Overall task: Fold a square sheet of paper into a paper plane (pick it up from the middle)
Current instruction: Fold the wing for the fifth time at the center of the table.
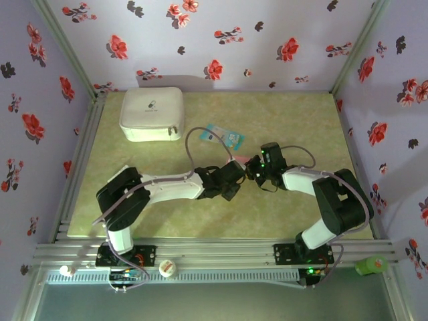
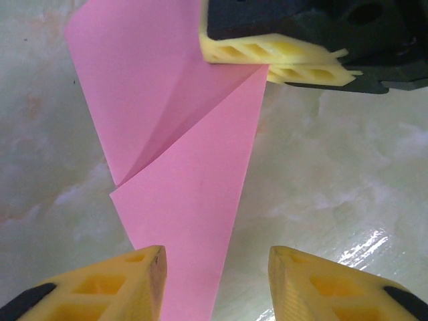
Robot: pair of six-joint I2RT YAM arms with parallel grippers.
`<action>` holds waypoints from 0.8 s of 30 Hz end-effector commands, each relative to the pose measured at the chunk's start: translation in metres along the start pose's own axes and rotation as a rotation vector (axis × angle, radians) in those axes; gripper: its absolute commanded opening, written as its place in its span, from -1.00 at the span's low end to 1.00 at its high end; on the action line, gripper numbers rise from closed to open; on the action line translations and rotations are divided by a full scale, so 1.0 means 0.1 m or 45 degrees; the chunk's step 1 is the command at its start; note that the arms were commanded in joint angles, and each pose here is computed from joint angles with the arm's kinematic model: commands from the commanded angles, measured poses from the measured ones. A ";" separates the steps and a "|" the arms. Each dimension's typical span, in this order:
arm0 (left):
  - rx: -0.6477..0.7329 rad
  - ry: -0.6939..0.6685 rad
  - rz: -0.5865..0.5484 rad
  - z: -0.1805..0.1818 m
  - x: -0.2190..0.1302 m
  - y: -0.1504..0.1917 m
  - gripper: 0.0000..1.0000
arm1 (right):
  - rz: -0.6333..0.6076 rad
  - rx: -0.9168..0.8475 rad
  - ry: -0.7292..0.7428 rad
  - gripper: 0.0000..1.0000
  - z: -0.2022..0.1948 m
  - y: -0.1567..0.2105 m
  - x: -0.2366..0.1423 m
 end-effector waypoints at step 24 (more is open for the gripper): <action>0.131 -0.146 0.092 -0.04 0.16 0.04 -0.39 | 0.015 0.002 -0.054 -1.00 0.07 0.04 -0.03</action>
Point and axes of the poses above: each hand's point on the last joint's axis, 136 mm out from that joint toward the fingers, its own x axis out along the fingers, its own z axis along the line the jaws close on, y = z × x, the point moved 9 cm from there along -x, back along the fingers, and after that the axes turned 3 degrees about x, right-handed, at the moved point
